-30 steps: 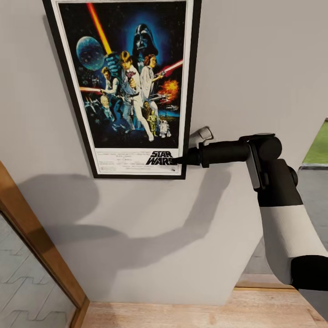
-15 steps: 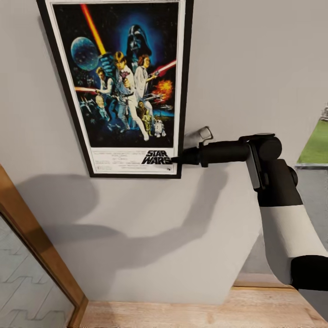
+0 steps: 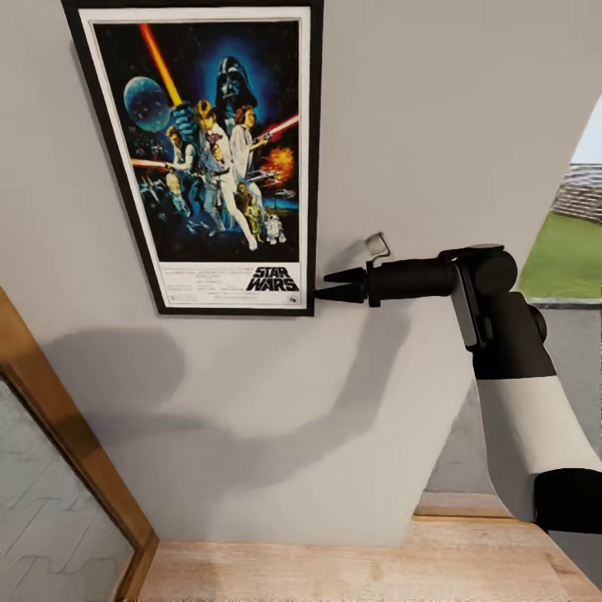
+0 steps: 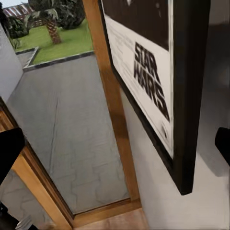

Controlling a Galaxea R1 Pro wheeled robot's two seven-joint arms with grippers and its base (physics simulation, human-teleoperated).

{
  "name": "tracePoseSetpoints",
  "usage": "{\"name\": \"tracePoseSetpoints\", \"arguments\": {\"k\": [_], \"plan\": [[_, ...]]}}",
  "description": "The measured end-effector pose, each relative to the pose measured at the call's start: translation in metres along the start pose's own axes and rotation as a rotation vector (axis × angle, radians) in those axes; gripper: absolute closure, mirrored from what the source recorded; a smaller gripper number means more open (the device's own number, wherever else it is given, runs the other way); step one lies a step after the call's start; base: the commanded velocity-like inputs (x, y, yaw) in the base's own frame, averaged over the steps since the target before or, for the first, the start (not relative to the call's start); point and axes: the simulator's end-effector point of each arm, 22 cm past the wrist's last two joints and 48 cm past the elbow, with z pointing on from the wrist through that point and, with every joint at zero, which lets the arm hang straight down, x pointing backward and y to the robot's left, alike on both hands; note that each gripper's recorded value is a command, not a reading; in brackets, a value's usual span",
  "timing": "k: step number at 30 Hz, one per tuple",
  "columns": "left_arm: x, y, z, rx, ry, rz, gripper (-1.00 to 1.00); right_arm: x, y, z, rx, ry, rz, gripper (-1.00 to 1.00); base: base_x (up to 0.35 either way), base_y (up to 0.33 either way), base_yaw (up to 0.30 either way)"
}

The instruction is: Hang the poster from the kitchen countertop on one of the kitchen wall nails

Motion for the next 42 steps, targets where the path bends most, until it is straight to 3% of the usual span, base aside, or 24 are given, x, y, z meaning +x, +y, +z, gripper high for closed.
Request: {"name": "tracePoseSetpoints", "arguments": {"k": [8, 18, 20, 21, 22, 29, 34, 37, 42], "plan": [[0.000, 0.000, 0.000, 0.001, 0.000, 0.000, -1.00, 0.005, -0.001, 0.001, -0.002, 0.003, 0.009, -1.00, -0.193, -0.002, 0.000], [0.000, 0.000, 0.000, 0.002, -0.001, -0.001, -1.00, 0.048, -0.001, 0.006, -0.019, 0.019, 0.091, -1.00, -0.167, 0.000, 0.000], [0.000, 0.001, 0.000, -0.002, -0.001, -0.003, -1.00, 0.103, -0.005, 0.003, -0.013, 0.042, 0.182, -1.00, -0.001, 0.000, 0.000], [-0.001, 0.002, -0.001, -0.006, -0.005, -0.005, -1.00, 0.139, -0.003, -0.013, -0.022, -0.008, 0.156, -1.00, 0.000, 0.000, 0.000], [-0.001, 0.002, -0.001, -0.007, -0.004, -0.006, -1.00, 0.204, 0.009, -0.015, -0.038, -0.002, 0.270, -1.00, 0.000, 0.000, 0.000], [-0.001, 0.003, -0.001, -0.010, -0.005, -0.007, -1.00, 0.289, 0.029, -0.043, 0.002, -0.054, 0.329, -1.00, 0.000, 0.000, 0.000], [-0.001, 0.003, -0.001, -0.013, -0.005, -0.008, -1.00, 0.385, 0.067, -0.056, 0.028, -0.036, 0.395, -1.00, 0.000, 0.000, 0.000], [-0.001, 0.005, -0.001, -0.021, -0.003, -0.008, -1.00, 0.478, 0.100, -0.071, 0.056, -0.010, 0.500, -1.00, 0.000, 0.000, 0.000], [0.002, 0.016, 0.000, -0.076, 0.006, -0.002, -1.00, 0.568, 0.128, -0.101, 0.139, 0.011, 0.650, -1.00, 0.000, 0.000, 0.000]]}}
